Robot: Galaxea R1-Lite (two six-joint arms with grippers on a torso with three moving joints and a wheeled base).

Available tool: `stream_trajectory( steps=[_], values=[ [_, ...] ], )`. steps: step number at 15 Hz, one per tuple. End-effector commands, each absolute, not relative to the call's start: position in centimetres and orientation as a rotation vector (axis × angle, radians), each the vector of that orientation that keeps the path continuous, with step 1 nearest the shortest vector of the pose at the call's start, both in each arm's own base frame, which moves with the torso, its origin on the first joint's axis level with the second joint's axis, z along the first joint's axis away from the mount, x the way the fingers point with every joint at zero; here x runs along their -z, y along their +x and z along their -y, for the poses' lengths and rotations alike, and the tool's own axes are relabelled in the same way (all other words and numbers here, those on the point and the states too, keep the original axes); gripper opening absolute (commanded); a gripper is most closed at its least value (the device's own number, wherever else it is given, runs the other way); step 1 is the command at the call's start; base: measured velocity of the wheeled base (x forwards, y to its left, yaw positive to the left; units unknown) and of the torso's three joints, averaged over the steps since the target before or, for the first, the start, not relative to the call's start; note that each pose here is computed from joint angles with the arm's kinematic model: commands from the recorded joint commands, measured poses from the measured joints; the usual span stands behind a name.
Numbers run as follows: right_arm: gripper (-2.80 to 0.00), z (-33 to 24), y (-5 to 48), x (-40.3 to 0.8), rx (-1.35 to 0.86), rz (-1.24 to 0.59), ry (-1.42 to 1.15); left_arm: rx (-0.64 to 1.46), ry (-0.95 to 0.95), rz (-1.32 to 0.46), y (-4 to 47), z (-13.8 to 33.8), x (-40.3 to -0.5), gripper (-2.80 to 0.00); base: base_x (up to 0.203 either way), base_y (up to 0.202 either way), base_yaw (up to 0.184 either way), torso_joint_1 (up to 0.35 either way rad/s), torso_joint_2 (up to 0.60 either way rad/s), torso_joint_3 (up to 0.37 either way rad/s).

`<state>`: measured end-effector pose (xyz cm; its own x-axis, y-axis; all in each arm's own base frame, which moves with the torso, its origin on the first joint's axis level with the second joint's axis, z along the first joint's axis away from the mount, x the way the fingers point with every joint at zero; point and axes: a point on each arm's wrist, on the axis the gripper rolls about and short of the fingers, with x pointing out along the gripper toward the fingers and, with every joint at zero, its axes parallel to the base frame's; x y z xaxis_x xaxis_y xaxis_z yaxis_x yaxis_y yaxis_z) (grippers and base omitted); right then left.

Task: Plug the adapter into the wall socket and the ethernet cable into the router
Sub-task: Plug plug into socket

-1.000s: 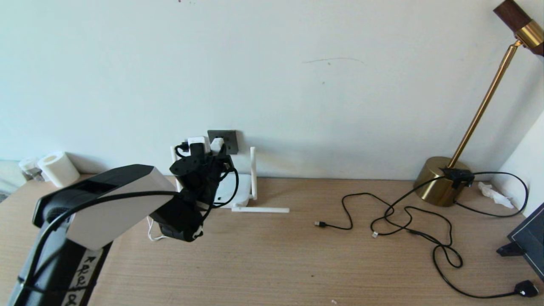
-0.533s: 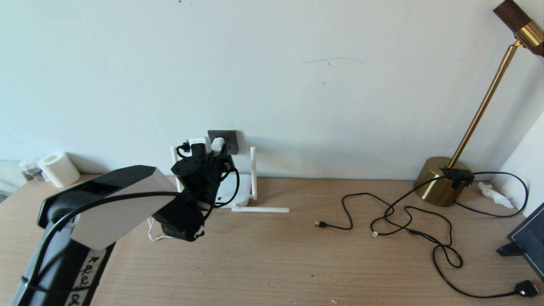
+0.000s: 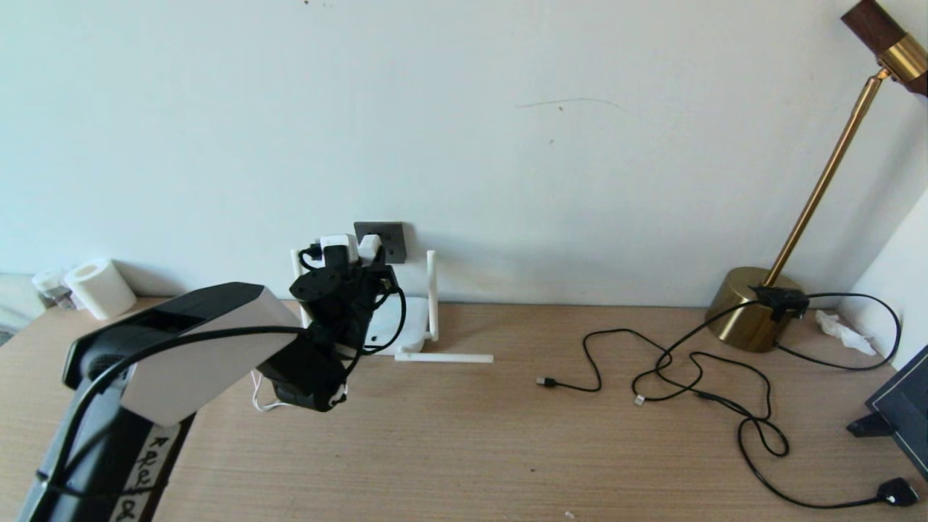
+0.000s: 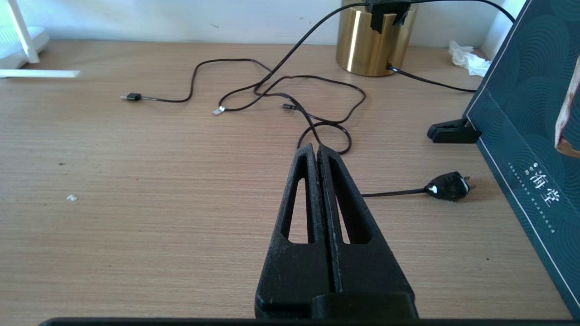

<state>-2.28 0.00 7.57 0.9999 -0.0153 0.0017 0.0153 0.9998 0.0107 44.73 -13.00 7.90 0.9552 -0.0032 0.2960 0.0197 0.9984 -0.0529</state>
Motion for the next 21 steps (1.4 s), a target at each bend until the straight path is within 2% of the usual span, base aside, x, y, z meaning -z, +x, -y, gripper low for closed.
stream_trajectory(
  steps=[1, 21],
  values=[
    [-2.8, 0.0, -2.27, -7.57, 0.015, 0.001, 0.011, 0.008, -0.059, 0.309, 44.68, 12.97, -8.07, -2.8, 0.0, 0.0, 0.0, 0.0, 0.0, 0.0],
    [-2.8, 0.0, -2.27, -7.58, 0.015, 0.001, 0.011, 0.017, -0.058, 0.307, 44.06, 13.3, -8.63, -2.8, 0.0, 0.0, 0.0, 0.0, 0.0, 0.0]
  ],
)
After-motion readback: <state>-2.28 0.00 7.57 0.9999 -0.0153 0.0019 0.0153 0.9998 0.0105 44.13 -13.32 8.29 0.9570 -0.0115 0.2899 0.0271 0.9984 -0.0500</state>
